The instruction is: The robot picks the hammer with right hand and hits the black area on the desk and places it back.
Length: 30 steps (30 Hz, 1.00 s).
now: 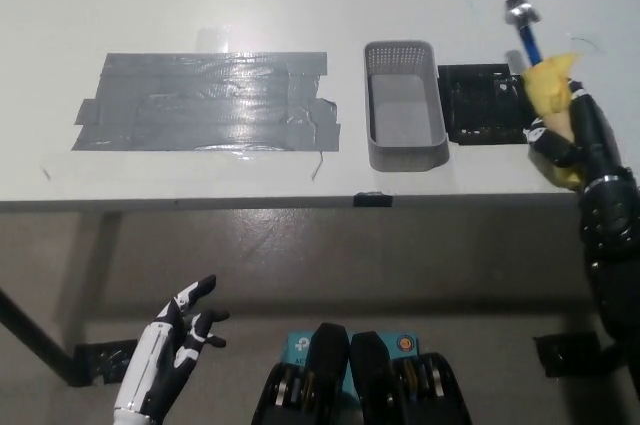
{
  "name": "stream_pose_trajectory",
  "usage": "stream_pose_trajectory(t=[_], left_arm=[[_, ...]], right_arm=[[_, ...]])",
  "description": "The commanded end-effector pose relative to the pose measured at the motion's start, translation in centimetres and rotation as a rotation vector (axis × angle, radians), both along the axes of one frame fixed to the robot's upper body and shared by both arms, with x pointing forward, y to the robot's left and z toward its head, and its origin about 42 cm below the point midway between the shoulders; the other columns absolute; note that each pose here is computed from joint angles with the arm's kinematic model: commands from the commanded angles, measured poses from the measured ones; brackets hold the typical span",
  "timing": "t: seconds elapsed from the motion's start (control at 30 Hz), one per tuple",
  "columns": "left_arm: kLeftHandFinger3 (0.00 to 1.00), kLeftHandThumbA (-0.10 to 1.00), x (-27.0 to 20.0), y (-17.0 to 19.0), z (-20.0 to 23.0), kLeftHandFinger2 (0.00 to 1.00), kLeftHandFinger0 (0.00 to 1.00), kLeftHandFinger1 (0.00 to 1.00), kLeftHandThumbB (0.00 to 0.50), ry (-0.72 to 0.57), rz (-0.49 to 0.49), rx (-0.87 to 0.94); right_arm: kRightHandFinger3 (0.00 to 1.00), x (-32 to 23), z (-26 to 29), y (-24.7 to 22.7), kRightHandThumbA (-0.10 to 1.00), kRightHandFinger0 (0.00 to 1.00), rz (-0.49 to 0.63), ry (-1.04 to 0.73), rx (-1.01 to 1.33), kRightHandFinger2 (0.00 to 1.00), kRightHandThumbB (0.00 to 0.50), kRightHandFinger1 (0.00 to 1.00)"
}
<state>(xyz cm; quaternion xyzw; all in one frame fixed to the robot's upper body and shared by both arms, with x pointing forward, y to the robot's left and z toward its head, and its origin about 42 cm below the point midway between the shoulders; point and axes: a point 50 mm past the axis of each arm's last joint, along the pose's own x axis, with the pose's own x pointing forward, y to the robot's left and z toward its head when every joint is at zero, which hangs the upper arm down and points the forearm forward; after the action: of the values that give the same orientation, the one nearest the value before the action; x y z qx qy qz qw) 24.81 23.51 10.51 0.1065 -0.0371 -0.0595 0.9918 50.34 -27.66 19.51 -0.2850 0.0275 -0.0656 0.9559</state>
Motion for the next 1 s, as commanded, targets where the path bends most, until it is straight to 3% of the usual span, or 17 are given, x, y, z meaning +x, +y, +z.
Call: stream_pose_trajectory(t=[0.0,0.07,0.1,0.17,0.23,0.33,0.43,0.53,0.6,0.77,0.97], left_arm=[[0.86,0.83,0.6,0.3,1.5,0.89,0.55,0.72,0.002,-0.088,-0.018,0.015],[0.85,0.88,0.5,0.3,1.5,0.87,0.54,0.70,0.008,-0.089,-0.019,0.044],[0.85,0.87,0.6,0.4,1.5,0.87,0.54,0.69,0.009,-0.090,-0.021,0.039],[0.86,0.85,0.7,0.4,1.5,0.87,0.55,0.69,0.001,-0.088,-0.030,0.027],[0.85,0.85,0.8,0.4,1.8,0.85,0.54,0.68,0.000,-0.096,-0.027,0.041],[0.86,0.85,0.8,0.3,1.8,0.84,0.54,0.68,0.000,-0.097,-0.026,0.042],[0.85,0.83,0.8,0.3,1.7,0.83,0.53,0.67,0.000,-0.094,-0.026,0.033],[0.85,0.85,0.8,0.3,1.7,0.81,0.53,0.65,0.000,-0.090,-0.026,0.037],[0.85,0.85,0.9,0.3,1.7,0.81,0.52,0.64,0.000,-0.092,-0.028,0.035],[0.85,0.85,1.0,0.3,1.8,0.80,0.51,0.63,0.002,-0.093,-0.029,0.035],[0.82,0.86,1.1,0.2,1.9,0.77,0.51,0.61,0.007,-0.095,-0.036,0.042]], right_arm=[[0.88,2.1,15.3,-1.1,-0.10,0.00,0.266,-0.153,0.434,0.83,0.096,0.45],[0.95,2.0,15.7,-1.5,-0.10,0.02,0.305,-0.053,0.393,0.85,0.105,0.52],[0.93,2.1,16.1,-1.7,-0.10,0.04,0.335,-0.012,0.350,0.84,0.105,0.55],[0.93,2.1,16.8,-2.0,-0.10,0.01,0.412,0.070,0.245,0.81,0.108,0.54],[0.93,2.2,17.6,-2.4,-0.10,0.02,0.466,0.133,0.162,0.81,0.149,0.55],[0.94,2.3,18.5,-2.5,-0.10,0.04,0.498,0.188,0.068,0.85,0.142,0.57],[0.90,2.6,19.1,-2.7,-0.10,0.00,0.510,0.229,0.019,0.83,0.141,0.50],[0.96,2.6,19.5,-2.9,-0.10,0.00,0.511,0.256,-0.038,0.84,0.133,0.47],[1.00,2.3,19.9,-3.1,-0.10,0.00,0.514,0.280,-0.111,0.78,0.117,0.41],[1.00,2.2,19.8,-3.8,-0.10,0.09,0.546,0.327,-0.186,0.91,0.126,0.61],[0.99,1.6,20.1,-4.3,-0.10,0.11,0.560,0.360,-0.249,0.92,0.123,0.63]])
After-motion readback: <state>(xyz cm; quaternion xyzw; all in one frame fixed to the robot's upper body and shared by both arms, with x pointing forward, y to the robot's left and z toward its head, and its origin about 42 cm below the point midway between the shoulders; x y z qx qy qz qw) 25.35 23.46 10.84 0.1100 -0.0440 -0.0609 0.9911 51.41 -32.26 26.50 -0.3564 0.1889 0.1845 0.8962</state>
